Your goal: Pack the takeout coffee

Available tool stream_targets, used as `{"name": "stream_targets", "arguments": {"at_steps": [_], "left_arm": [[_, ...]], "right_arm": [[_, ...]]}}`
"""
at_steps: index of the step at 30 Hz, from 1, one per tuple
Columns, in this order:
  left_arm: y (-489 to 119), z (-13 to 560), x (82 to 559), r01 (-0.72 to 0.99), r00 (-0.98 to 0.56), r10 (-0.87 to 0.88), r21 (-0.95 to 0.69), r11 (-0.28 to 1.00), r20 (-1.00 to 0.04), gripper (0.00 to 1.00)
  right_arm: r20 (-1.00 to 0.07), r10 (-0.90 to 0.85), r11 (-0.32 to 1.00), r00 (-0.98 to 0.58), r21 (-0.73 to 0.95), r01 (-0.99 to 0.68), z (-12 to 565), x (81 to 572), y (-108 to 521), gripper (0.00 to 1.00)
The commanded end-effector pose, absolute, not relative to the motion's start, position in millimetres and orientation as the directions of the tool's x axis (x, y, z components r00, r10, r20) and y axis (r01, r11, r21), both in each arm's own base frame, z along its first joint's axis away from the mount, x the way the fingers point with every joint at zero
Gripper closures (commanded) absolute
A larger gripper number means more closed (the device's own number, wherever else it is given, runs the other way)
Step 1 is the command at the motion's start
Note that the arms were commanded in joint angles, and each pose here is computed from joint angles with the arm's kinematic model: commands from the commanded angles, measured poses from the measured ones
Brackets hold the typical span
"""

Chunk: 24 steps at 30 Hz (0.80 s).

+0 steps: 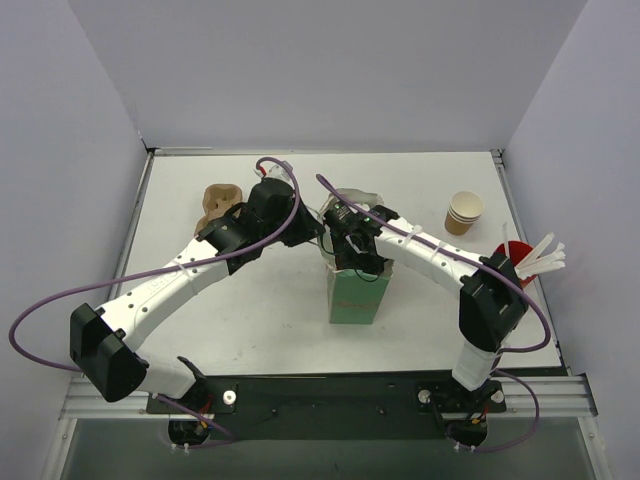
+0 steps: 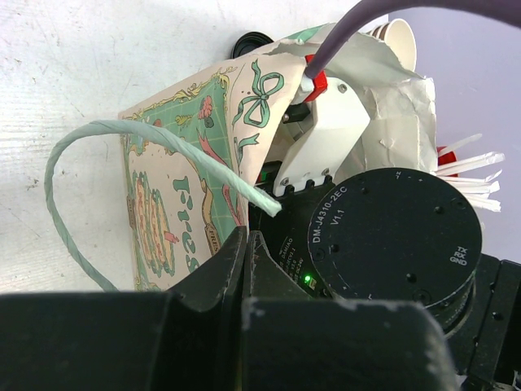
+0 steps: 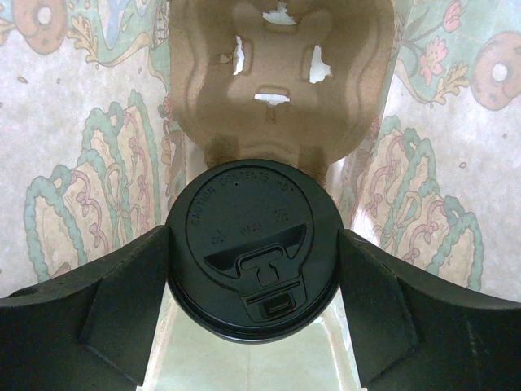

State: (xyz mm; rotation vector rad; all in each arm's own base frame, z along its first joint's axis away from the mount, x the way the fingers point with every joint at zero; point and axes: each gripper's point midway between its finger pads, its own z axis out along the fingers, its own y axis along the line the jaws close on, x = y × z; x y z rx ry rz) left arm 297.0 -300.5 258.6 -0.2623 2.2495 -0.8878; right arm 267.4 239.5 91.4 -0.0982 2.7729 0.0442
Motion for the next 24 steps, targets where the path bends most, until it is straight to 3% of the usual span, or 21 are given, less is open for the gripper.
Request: {"name": "stream_targets", "arguments": {"at_steps": [1, 24], "left_arm": [[-299.3, 273.5, 298.0, 0.095, -0.715, -0.421, -0.674, 0.733, -0.558, 1.0], [-300.2, 288.6, 297.5, 0.143, -0.701, -0.405, -0.672, 0.727, -0.587, 1.0]], "right_arm": [[-0.143, -0.11, 0.988, -0.984, -0.119, -0.093, 47.5, 223.6, 212.5, 0.88], [-0.058, -0.158, 0.967, -0.986, -0.211, -0.142, 34.4, 220.9, 209.2, 0.88]]}}
